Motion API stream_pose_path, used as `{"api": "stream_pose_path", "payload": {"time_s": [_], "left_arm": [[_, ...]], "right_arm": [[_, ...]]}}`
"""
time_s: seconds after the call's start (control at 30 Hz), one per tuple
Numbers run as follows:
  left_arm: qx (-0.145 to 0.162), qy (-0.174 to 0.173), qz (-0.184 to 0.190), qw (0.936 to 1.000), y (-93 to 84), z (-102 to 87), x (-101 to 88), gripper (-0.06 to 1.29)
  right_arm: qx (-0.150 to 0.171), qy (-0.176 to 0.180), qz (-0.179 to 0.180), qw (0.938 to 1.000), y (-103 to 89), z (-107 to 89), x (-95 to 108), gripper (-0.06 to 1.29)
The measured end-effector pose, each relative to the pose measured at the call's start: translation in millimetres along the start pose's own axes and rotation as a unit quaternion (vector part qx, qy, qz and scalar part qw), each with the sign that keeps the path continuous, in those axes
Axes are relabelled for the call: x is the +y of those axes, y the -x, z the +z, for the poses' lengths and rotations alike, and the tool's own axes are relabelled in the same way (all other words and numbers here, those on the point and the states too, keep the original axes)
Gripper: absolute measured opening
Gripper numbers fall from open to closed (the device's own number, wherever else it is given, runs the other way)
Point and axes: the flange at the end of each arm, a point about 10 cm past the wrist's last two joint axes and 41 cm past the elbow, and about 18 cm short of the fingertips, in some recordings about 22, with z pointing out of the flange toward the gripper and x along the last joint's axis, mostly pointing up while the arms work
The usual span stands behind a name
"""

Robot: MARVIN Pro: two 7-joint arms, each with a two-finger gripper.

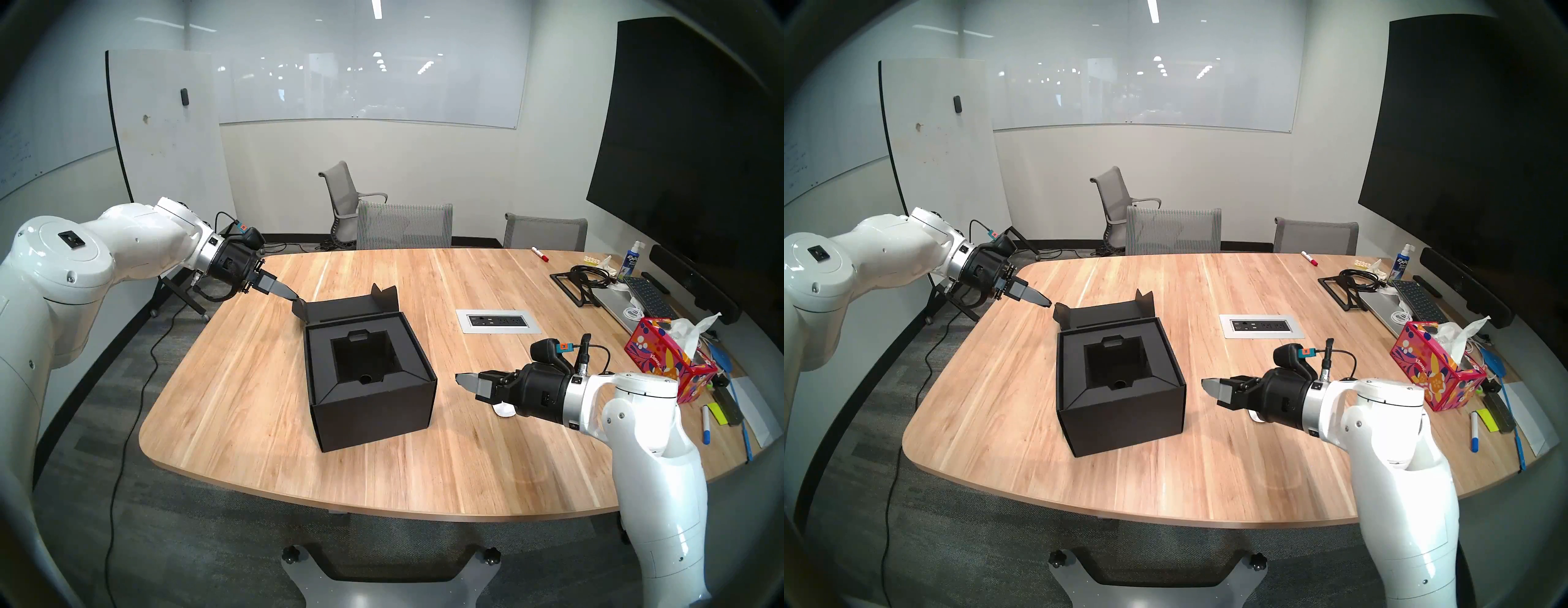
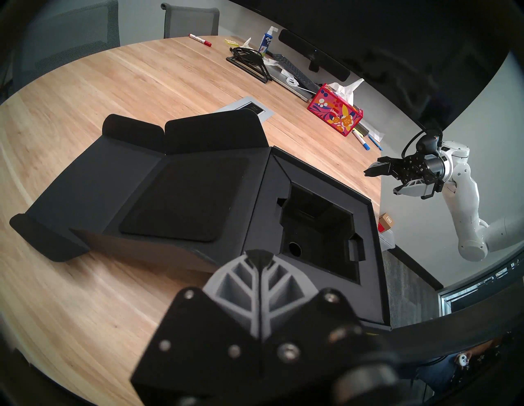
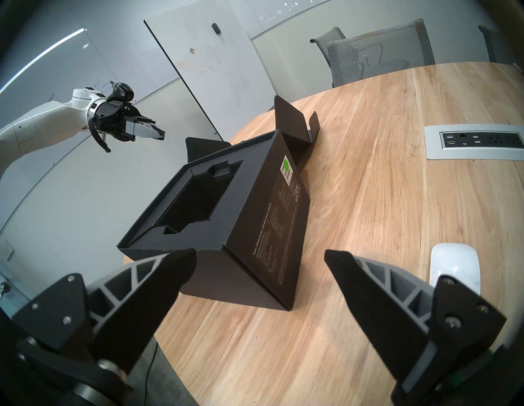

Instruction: Open the box and place the mouse inside

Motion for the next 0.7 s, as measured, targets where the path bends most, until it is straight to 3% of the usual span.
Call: {"api": "stream_pose_path", "payload": {"time_s": [0.7], "left_arm": [[0.000, 0.000, 0.002, 1.0000, -1.0, 0.1, 0.3, -0.02]], "right_arm": [[0.000, 0.000, 0.000, 1.0000, 0.0, 0.0, 0.0, 1.23]]}}
